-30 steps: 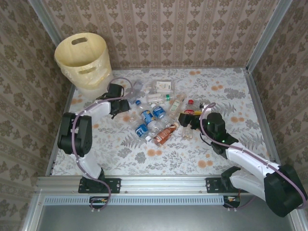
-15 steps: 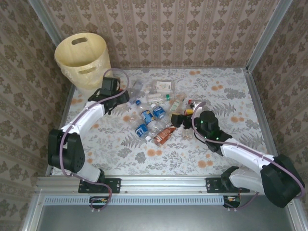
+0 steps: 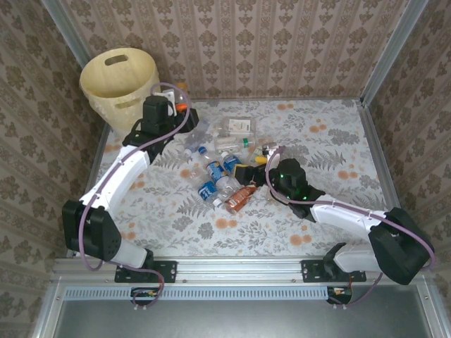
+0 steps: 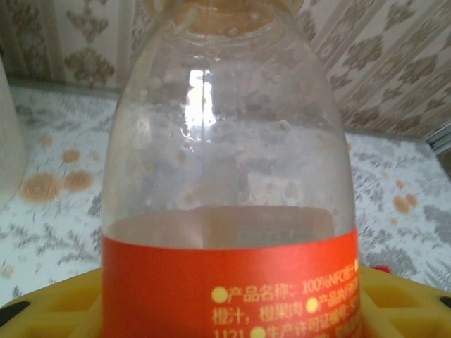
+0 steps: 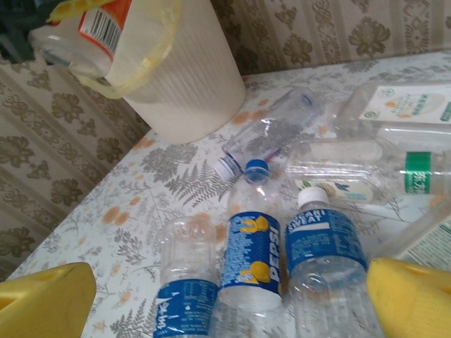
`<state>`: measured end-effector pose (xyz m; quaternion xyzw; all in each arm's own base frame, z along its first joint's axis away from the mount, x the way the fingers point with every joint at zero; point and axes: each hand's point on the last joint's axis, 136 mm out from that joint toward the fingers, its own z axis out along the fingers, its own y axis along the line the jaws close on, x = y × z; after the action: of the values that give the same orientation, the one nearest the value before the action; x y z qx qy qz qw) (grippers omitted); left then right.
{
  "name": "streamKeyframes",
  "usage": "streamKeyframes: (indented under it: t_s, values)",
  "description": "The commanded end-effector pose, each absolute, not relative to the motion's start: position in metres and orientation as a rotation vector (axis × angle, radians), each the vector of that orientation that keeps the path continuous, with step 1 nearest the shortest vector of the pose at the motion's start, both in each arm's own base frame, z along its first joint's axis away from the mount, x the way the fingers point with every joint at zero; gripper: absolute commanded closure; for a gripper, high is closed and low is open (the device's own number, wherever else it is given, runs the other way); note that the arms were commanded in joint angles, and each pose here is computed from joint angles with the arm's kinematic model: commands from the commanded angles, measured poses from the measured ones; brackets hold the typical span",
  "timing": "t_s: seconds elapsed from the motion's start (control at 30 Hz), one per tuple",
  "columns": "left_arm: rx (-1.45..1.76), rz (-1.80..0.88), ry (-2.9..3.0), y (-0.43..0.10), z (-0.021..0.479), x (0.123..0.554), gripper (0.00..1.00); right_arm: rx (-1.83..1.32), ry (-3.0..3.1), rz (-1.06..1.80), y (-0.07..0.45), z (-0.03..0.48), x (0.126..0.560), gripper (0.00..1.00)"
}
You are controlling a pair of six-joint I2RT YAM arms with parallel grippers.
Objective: Put the plastic bottles in the bin
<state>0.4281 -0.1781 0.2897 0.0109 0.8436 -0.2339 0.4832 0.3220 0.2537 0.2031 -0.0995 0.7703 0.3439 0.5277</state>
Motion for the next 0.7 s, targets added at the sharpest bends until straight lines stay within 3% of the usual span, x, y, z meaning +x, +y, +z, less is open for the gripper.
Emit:
streamKeyframes:
  t_s: [0.0, 0.3, 0.67]
  values:
    - [0.104, -0.611, 1.801, -0.183, 0.372, 0.433, 0.45, -0.261, 1.758, 0.834, 0.260, 0.228, 0.324, 0.00]
    - [0.044, -0.369, 1.566, -0.145, 0.464, 0.457, 0.45, -0.233, 1.753, 0.808, 0.249, 0.225, 0.319, 0.00]
    - [-0.174, -0.219, 1.606, -0.046, 0.441, 0.532, 0.43, -0.258, 1.746, 0.737, 0.235, 0.226, 0.310, 0.00]
